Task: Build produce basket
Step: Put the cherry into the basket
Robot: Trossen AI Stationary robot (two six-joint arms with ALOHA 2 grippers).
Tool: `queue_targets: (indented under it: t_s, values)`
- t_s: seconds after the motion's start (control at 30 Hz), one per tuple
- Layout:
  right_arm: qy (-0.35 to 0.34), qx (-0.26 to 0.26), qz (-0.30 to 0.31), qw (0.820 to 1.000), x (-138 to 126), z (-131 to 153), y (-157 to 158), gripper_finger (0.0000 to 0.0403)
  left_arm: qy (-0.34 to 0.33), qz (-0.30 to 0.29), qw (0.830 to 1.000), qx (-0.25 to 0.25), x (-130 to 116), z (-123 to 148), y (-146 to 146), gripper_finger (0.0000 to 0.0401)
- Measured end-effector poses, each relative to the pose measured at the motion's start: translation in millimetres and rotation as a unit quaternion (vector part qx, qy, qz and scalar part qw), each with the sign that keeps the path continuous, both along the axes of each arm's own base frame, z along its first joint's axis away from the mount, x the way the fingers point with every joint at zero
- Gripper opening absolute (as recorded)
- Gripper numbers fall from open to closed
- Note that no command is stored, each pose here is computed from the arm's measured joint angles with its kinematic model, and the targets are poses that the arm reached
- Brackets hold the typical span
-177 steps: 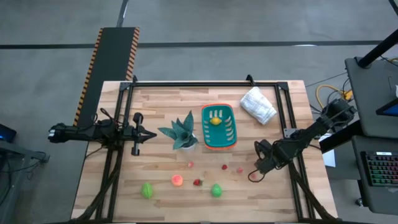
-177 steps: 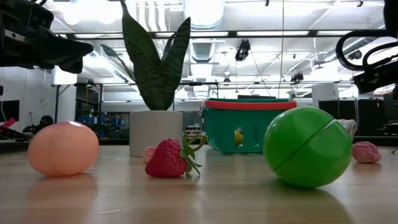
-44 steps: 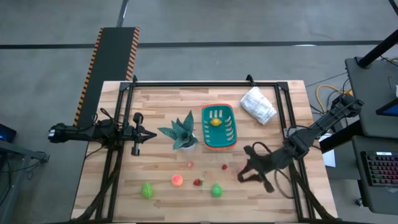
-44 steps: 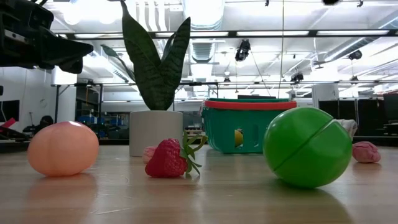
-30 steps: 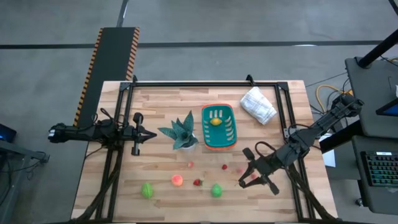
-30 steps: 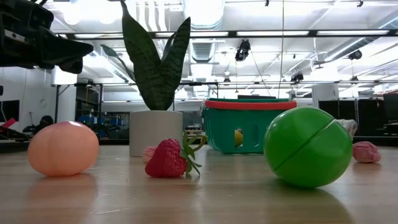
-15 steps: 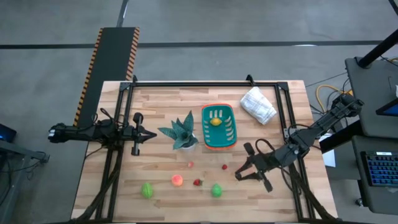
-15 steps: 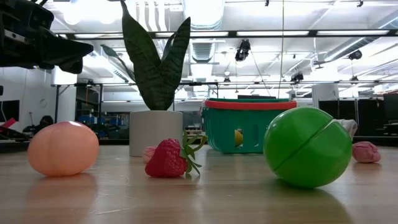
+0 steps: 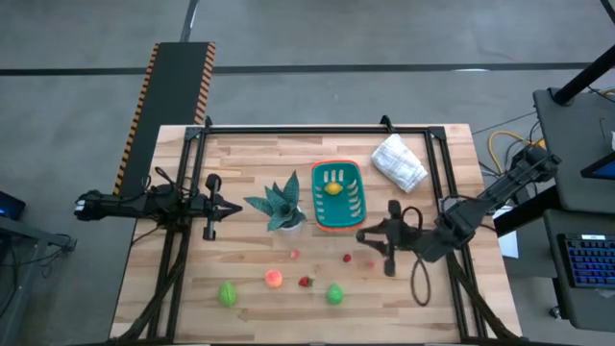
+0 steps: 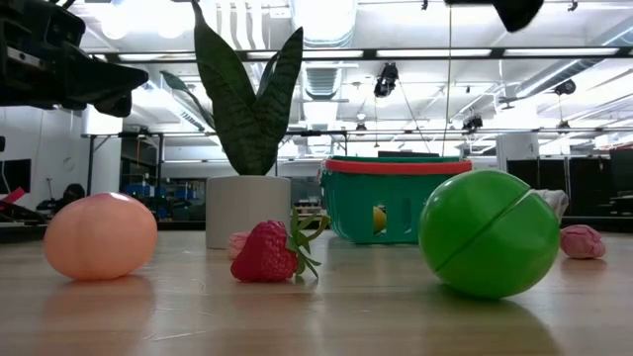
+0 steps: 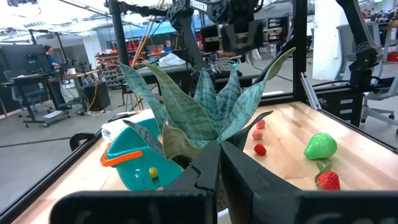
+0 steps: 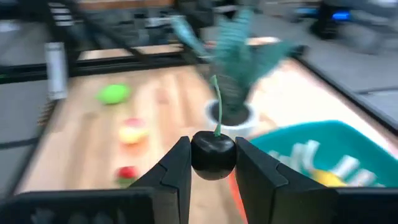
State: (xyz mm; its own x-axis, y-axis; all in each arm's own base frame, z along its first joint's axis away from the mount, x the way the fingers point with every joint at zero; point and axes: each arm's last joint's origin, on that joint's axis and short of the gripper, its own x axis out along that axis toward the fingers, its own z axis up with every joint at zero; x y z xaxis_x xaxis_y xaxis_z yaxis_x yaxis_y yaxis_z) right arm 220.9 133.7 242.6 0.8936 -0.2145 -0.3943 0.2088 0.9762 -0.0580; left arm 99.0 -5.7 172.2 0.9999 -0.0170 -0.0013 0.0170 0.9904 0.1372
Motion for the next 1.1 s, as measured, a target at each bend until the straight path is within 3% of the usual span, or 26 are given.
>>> queue_targets:
  t_s: [0.1,0.53,1.1]
  values:
    - [-0.001,-0.006,-0.041,0.999,2,-6,-1,0.0088,0.0,0.0,1.0,0.0,0,0,0,0.0]
    - [-0.005,-0.003,-0.106,0.994,14,-16,-12,0.0089,-0.001,0.0,1.0,0.0,0,0,0,0.0]
    - [-0.039,-0.037,-0.273,0.96,34,-21,-59,0.0089,0.0,0.0,1.0,0.0,0,0,0,0.0]
